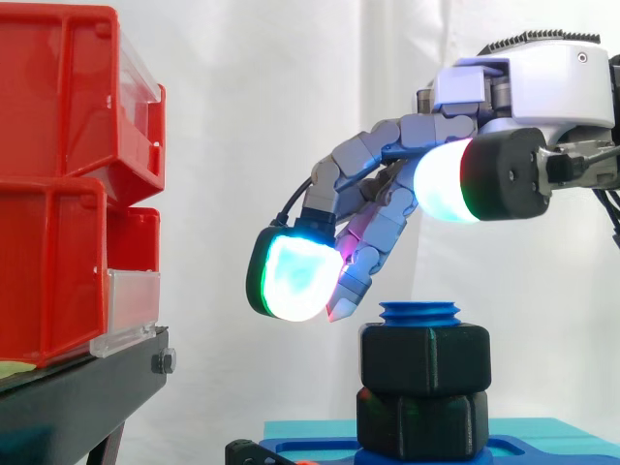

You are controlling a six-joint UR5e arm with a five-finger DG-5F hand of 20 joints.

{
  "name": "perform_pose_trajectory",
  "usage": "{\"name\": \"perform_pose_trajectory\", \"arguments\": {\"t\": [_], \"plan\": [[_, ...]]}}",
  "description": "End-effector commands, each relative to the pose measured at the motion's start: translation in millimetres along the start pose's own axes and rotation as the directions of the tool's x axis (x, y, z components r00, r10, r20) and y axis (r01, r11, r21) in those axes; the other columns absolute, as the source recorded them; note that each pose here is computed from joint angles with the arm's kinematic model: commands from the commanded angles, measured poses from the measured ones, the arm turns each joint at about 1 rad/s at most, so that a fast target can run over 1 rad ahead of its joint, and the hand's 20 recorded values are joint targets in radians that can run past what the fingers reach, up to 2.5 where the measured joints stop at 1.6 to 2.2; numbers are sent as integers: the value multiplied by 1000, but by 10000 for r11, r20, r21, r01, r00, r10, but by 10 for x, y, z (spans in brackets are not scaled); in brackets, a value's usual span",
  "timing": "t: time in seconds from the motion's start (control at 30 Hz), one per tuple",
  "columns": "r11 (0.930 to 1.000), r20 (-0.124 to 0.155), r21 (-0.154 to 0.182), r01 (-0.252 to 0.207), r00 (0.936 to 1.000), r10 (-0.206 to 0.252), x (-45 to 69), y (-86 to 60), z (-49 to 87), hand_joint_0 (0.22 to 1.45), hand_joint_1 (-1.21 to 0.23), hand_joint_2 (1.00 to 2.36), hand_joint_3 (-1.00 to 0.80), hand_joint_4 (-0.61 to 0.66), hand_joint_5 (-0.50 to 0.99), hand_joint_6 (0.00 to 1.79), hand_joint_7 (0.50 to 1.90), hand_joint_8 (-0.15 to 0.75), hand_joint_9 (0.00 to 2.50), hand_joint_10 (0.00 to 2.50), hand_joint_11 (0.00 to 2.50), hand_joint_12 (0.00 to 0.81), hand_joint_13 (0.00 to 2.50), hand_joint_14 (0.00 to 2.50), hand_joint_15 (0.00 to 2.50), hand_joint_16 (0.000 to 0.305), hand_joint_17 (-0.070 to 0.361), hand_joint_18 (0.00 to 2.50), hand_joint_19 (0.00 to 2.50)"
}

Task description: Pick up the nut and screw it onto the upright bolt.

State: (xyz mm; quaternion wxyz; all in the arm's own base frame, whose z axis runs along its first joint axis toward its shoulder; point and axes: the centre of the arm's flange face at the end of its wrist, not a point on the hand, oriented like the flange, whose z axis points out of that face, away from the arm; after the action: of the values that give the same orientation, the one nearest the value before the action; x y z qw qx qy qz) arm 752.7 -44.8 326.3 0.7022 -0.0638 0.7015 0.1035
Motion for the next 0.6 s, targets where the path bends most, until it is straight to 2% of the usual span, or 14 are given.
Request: {"name": "perform_pose_trajectory", "arguments": {"t": [0.0, 0.37, 0.57], "plan": [[9997, 181, 164, -182, 9997, 179, 27, 35, 29, 510, -175, 1000, -500, 207, -93, 502, 679, 218, 908, 0, 0, 217, 705, 0, 0, 25, 57, 373, 0], [9997, 121, 168, -190, 9998, 188, 50, 63, 35, 509, -166, 1000, -500, 210, -88, 502, 719, 219, 876, 0, 0, 228, 686, 0, 0, 25, 57, 350, 0], [9996, -30, 195, -206, 9998, 207, 90, 72, 18, 508, -153, 1000, -500, 207, -86, 502, 741, 219, 851, 0, 0, 235, 667, 0, 0, 25, 57, 324, 0]]}}
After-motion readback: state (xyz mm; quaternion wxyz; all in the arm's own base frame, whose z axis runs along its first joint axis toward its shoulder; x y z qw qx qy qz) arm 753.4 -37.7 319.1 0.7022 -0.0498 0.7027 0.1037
